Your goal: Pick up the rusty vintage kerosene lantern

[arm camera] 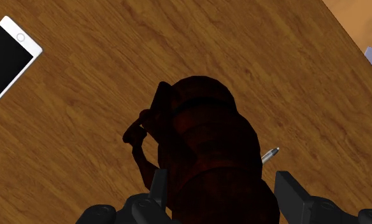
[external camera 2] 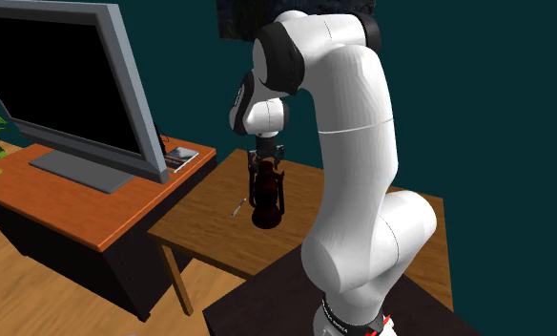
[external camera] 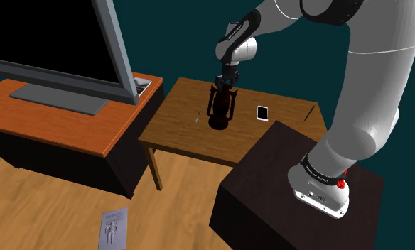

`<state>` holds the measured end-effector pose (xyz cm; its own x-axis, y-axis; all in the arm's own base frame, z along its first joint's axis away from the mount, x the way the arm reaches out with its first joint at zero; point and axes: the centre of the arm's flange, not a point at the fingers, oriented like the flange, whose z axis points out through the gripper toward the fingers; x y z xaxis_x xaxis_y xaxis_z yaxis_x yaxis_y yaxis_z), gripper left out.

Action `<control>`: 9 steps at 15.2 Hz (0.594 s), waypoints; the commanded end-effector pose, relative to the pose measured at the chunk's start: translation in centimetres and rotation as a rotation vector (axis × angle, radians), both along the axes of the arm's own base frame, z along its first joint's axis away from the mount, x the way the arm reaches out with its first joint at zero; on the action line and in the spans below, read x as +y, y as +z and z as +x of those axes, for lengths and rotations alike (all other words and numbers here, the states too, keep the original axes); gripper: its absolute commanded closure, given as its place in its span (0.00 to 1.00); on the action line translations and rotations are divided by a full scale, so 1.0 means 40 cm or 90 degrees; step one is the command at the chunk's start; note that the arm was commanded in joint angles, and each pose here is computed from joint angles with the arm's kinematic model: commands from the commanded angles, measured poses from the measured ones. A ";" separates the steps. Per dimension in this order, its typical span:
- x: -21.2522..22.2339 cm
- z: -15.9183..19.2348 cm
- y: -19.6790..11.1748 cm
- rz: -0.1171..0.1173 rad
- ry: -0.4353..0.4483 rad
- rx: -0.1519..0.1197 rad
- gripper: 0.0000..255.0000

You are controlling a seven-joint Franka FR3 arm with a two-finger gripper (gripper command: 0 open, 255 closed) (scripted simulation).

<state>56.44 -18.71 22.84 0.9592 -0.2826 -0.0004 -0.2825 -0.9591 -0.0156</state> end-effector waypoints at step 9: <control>0.000 -0.001 0.038 0.000 0.000 0.001 1.00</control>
<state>56.40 -18.79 23.79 0.9592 -0.2828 -0.0045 -0.2829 -0.9590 -0.0155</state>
